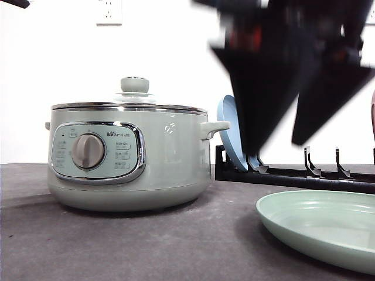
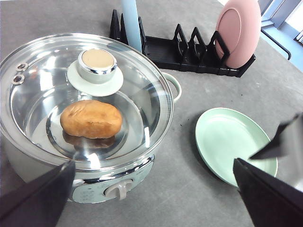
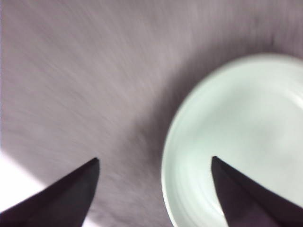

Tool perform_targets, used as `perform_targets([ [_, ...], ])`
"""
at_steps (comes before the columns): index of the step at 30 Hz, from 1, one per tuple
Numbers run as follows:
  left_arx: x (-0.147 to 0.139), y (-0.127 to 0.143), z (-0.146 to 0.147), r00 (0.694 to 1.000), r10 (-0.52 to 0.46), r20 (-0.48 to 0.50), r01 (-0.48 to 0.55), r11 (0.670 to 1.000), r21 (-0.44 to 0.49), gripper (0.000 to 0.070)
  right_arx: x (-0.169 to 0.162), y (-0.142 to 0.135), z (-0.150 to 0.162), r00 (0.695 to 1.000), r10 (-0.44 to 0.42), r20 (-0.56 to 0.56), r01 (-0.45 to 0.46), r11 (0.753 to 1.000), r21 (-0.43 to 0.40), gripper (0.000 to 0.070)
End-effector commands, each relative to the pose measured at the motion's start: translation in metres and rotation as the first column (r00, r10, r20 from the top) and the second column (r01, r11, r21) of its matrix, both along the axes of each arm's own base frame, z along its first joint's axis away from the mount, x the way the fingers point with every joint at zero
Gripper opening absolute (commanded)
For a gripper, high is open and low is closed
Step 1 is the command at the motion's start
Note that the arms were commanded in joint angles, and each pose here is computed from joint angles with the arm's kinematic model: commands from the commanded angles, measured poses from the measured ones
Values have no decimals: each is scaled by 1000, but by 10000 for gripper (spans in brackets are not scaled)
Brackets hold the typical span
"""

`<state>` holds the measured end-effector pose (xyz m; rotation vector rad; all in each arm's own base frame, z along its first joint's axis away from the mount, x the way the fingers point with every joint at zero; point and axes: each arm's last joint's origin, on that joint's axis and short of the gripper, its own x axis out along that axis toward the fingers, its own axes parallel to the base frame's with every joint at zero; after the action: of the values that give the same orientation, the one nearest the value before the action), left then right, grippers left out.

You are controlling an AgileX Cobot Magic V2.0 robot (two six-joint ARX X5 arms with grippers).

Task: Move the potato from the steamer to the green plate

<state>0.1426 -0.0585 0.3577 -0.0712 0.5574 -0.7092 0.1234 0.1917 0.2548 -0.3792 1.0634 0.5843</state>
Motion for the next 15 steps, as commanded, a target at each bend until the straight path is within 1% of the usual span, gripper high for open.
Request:
perform_targets([
  [1, 0, -1, 7, 1000, -11, 25, 11, 1000, -11, 700, 5, -6, 15, 1000, 20, 18, -21, 998, 56, 515],
  [3, 0, -1, 7, 1000, -11, 25, 11, 1000, -11, 700, 12, -22, 30, 1000, -13, 28, 9, 991, 137, 571],
  [5, 0, -1, 7, 1000, -11, 25, 11, 1000, -11, 700, 18, -40, 43, 998, -44, 49, 33, 977, 210, 617],
  [7, 0, -1, 7, 1000, -11, 25, 11, 1000, -11, 700, 22, -59, 53, 991, -99, 86, 75, 966, 248, 619],
  [10, 0, -1, 7, 1000, -11, 25, 11, 1000, -11, 700, 24, -86, 65, 970, -191, 151, 140, 946, 294, 618],
  [12, 0, -1, 7, 1000, -12, 26, 12, 1000, -10, 700, 22, -102, 72, 955, -239, 176, 166, 922, 349, 618],
  [15, 0, -1, 7, 999, -15, 31, 15, 1000, -5, 700, 13, -119, 78, 948, -254, 190, 144, 878, 456, 618],
])
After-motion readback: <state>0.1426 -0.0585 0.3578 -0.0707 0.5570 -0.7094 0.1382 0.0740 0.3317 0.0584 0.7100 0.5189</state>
